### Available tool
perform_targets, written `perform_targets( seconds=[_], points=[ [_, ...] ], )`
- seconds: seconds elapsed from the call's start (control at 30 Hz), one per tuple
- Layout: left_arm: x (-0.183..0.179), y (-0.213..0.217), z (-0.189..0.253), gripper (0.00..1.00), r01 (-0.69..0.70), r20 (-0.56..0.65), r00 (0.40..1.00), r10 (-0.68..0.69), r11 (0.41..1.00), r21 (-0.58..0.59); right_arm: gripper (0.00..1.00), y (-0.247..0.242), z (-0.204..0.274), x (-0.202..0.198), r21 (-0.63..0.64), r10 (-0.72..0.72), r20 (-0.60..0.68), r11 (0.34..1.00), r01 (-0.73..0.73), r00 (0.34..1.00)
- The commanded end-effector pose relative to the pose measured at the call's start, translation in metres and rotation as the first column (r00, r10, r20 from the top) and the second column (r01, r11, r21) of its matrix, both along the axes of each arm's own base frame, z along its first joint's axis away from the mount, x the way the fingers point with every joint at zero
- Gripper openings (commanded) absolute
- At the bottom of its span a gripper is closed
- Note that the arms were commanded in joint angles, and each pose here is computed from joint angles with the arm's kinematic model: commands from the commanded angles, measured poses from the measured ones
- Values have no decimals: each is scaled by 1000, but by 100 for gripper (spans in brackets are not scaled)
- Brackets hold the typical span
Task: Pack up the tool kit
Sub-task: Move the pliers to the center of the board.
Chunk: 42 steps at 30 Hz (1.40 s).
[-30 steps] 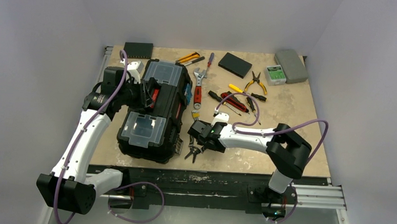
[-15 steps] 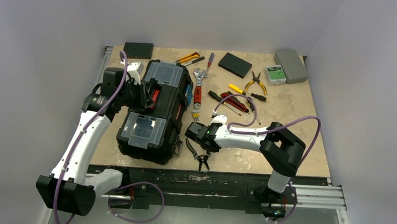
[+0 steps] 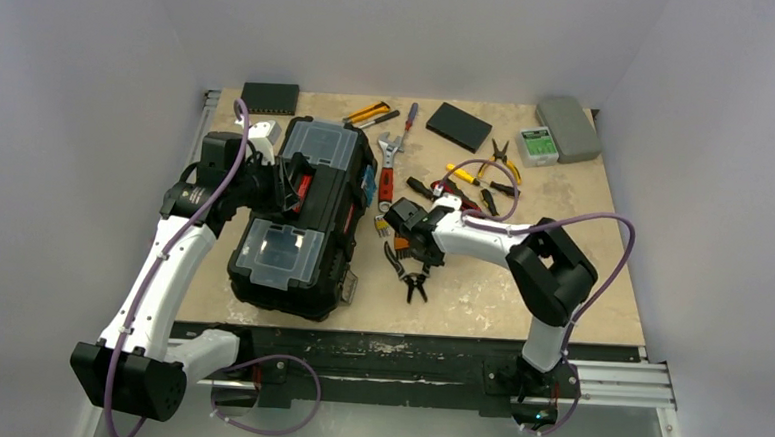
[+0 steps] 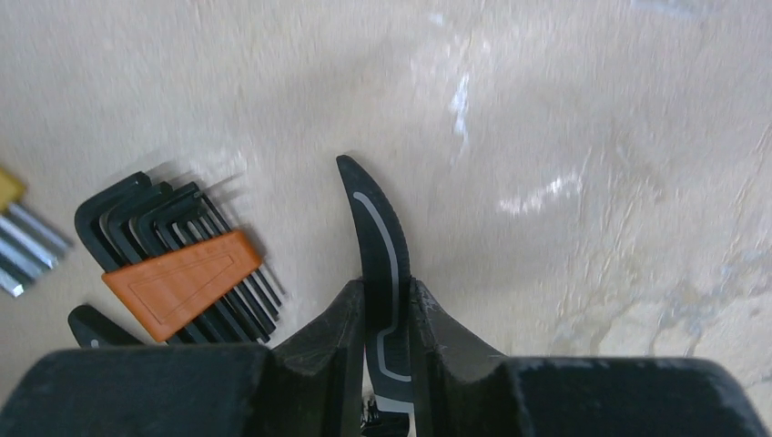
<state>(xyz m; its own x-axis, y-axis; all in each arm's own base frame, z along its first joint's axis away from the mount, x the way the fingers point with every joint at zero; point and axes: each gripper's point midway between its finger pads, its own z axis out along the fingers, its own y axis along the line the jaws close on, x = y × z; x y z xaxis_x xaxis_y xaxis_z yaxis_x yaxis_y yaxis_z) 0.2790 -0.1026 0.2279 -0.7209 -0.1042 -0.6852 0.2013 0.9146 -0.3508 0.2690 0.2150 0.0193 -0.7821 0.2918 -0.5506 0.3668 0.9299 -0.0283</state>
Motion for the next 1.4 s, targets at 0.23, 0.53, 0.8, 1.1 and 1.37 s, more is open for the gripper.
perform_targets(
  seconds=[0.23,0.53,0.8,1.1,1.37],
  points=[
    [-16,-11,-7,0,110,-18,994,-109,994,8,0,-45,1,92,-52,-93,18,994,93,996],
    [-13,-15,-12,0,126,-47,991,-126,992,12,0,-77,13,152,-17,-126,-2,992,126,992],
    [-7,-37,-10,0,141,-94,985,-147,988,-65,55,-64,36,164,35,48,-1,998,-48,999],
    [8,-67,-5,0,141,-115,982,-150,986,-85,75,-43,106,141,196,204,176,952,-237,963],
    [26,-100,-13,0,149,-137,977,-166,981,-125,91,-32,147,120,397,227,404,830,-393,886]
  ],
)
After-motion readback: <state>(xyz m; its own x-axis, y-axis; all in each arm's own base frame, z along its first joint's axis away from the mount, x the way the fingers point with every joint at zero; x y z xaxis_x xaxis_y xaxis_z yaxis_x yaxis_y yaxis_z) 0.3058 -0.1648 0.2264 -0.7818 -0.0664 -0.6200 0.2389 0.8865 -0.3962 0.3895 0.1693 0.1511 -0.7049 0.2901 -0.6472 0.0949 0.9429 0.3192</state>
